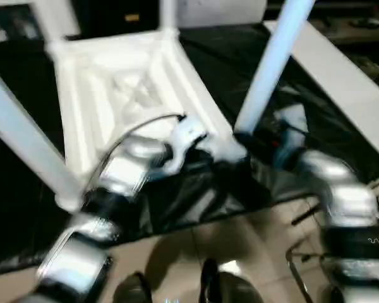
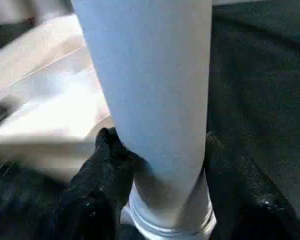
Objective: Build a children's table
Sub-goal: Rotate leg to tighten
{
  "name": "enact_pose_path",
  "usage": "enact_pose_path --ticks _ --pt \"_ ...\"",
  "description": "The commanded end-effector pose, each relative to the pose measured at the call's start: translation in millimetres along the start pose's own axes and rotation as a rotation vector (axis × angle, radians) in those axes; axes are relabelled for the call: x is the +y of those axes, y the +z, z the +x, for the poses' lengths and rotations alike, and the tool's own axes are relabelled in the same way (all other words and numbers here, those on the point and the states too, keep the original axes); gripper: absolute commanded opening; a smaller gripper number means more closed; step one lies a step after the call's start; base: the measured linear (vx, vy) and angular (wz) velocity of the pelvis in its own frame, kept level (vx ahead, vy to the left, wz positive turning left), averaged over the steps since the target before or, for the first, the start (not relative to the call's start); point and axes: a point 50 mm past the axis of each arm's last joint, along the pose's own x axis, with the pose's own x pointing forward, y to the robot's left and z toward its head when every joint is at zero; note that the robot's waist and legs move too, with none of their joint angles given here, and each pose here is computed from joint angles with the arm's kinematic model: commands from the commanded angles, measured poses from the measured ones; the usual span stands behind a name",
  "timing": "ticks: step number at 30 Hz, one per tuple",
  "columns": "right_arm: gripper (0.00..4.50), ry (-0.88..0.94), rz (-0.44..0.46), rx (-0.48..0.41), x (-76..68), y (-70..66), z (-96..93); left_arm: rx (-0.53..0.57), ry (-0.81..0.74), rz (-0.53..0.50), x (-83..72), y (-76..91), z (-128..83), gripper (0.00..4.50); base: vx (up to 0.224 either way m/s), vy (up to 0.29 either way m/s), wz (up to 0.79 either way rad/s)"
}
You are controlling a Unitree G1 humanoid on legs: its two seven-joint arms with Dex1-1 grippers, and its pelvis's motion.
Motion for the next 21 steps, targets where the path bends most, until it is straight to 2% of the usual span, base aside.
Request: enact_pose_path --ticks 1,2,4,7,8,9,12,13,16,17,19,20,21 --pt "1.94 -0.003 0.073 0.036 30.6 -11.9 21.4 -0.119 -0.006 0.022 -20.1 36.2 19 0.00 0.006 -0.070 0.05" --pt "1.94 -0.014 0.080 0.029 31.8 -11.6 22.7 -0.122 -0.001 0.020 -21.1 37.5 20 0.00 0.006 -0.070 0.05" --pt "2.49 -0.066 0.085 -0.019 36.1 -8.8 27.2 -0.142 0.010 0.019 -25.6 44.1 25 0.00 0.068 -0.034 -0.26" --pt "2.85 -0.098 0.094 -0.075 39.4 -2.4 28.3 -0.156 0.011 0.027 -28.6 48.8 27 0.00 0.032 -0.004 -0.09" --pt "2.85 -0.106 0.097 -0.081 39.5 -1.3 27.9 -0.157 0.012 0.027 -28.7 49.1 27 0.00 0.000 0.000 0.00" --pt "3.07 -0.108 0.096 -0.084 38.7 -0.7 27.1 -0.157 0.011 0.030 -28.5 48.9 26 0.00 0.000 0.000 0.00" --pt "3.15 -0.075 0.054 -0.093 28.4 1.3 18.4 -0.151 -0.004 0.050 -24.4 43.0 21 0.00 0.000 0.000 0.00" --pt "3.42 -0.059 0.034 -0.094 23.7 1.5 14.6 -0.147 -0.015 0.055 -22.9 40.2 18 0.00 0.000 0.000 0.00" --pt "3.55 -0.013 -0.011 -0.090 13.8 2.2 6.4 -0.136 -0.035 0.068 -19.4 34.2 12 0.00 0.000 0.000 0.00" --pt "3.73 0.029 -0.037 -0.087 6.9 3.7 0.4 -0.127 -0.052 0.080 -16.6 29.6 7 0.00 0.000 0.000 0.00" --pt "3.73 0.126 -0.105 -0.074 -7.4 8.5 -12.1 -0.112 -0.105 0.122 -11.6 20.7 -2 0.00 0.000 0.000 0.00" --pt "3.96 0.173 -0.135 -0.058 -13.1 10.5 -17.3 -0.103 -0.131 0.143 -9.7 16.8 -6 0.00 0.000 0.000 0.00" --pt "3.96 0.215 -0.163 -0.046 -16.9 12.2 -21.6 -0.097 -0.158 0.159 -8.8 13.7 -9 0.00 0.000 0.000 0.00"
